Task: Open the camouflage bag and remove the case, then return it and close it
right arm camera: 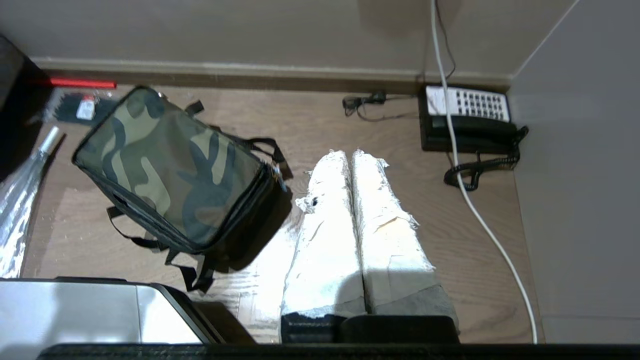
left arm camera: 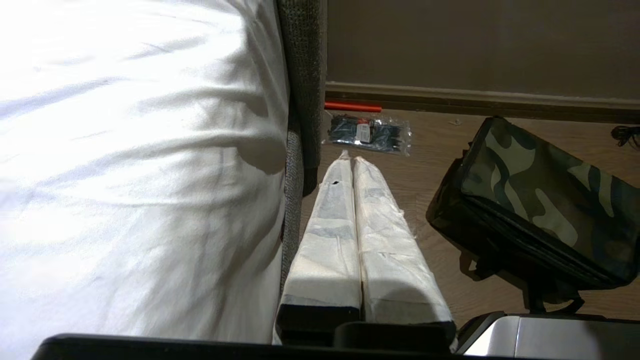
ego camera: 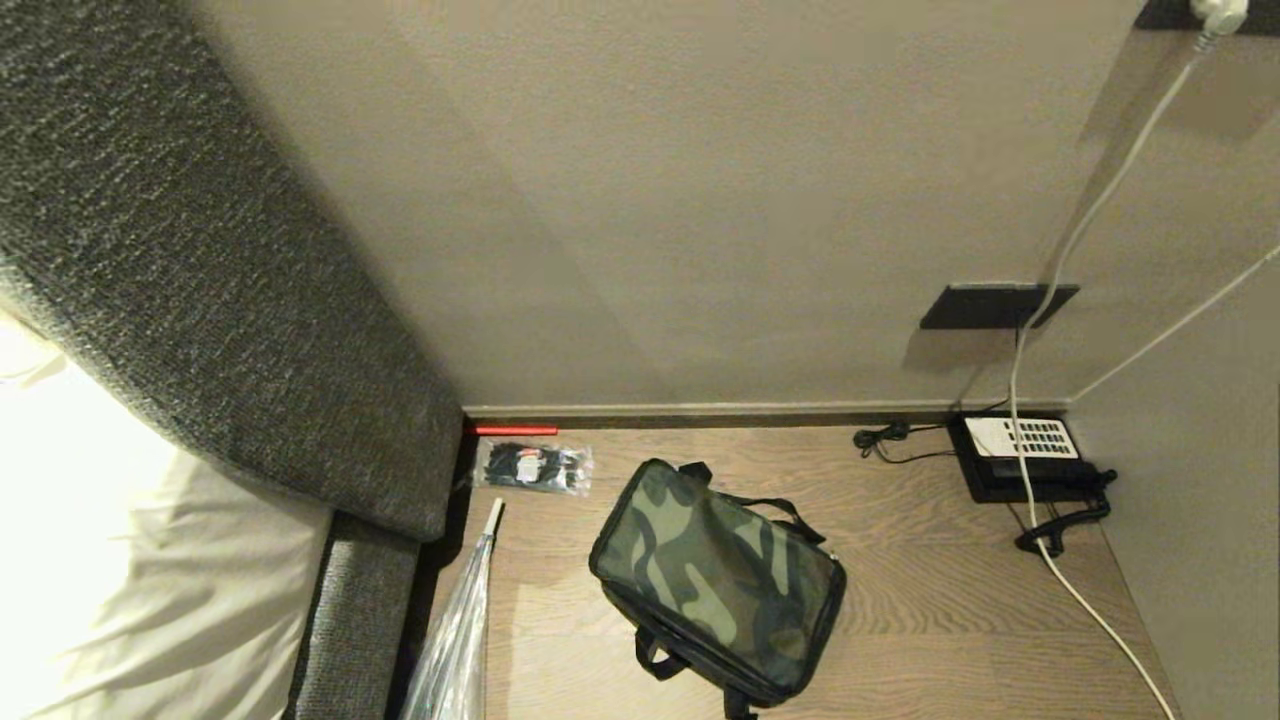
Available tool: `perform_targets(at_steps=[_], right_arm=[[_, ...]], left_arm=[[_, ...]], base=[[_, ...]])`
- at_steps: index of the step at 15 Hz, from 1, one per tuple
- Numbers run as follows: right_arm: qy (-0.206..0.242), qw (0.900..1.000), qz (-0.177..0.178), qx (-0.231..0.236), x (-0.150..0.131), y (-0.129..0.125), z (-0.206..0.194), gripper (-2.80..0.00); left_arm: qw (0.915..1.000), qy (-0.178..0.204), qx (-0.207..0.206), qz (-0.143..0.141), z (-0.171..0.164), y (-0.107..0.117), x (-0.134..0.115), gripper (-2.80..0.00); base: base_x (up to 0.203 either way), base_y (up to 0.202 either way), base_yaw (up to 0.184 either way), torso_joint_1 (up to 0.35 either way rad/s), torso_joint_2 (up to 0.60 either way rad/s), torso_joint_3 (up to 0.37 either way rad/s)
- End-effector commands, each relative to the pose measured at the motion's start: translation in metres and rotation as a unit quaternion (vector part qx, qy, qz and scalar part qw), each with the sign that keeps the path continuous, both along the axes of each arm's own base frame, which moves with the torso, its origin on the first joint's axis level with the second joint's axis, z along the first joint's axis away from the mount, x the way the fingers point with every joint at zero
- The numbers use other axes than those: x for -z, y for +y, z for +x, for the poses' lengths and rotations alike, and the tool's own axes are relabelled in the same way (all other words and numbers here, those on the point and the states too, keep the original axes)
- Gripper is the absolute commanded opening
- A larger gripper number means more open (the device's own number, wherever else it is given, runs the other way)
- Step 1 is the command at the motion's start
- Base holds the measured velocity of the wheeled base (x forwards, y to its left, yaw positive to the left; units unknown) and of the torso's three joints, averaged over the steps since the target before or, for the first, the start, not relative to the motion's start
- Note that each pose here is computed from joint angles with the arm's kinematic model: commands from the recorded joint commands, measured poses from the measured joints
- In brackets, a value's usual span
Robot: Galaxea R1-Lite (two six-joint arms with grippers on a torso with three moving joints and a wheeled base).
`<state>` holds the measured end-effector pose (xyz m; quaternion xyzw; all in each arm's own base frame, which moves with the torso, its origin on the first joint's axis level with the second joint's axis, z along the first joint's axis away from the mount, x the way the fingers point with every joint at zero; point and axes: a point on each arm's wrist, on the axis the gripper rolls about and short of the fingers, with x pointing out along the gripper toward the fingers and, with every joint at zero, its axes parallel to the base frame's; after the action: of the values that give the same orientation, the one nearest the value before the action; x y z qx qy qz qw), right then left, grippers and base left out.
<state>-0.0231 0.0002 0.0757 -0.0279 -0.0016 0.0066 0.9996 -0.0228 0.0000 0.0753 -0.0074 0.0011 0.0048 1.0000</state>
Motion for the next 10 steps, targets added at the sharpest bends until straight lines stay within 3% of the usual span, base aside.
perform_targets(at_steps=[1,10], right_arm=[[0.0,1.0,-0.001,0.0,0.0,0.0,0.0,-2.8],[0.0,1.0,0.0,-0.001,0.0,0.0,0.0,-2.8]], left_arm=[[1.0,0.0,-0.001,-0.001,0.0001,0.0,0.0009,-2.8],[1.0,0.001,-0.001,0.002,0.0,-0.0001,0.0007,-2.8]], base=[[0.0,0.0,0.0,-0.002,0.0,0.193],[0.0,0.0,0.0,0.001,0.0,0.19]])
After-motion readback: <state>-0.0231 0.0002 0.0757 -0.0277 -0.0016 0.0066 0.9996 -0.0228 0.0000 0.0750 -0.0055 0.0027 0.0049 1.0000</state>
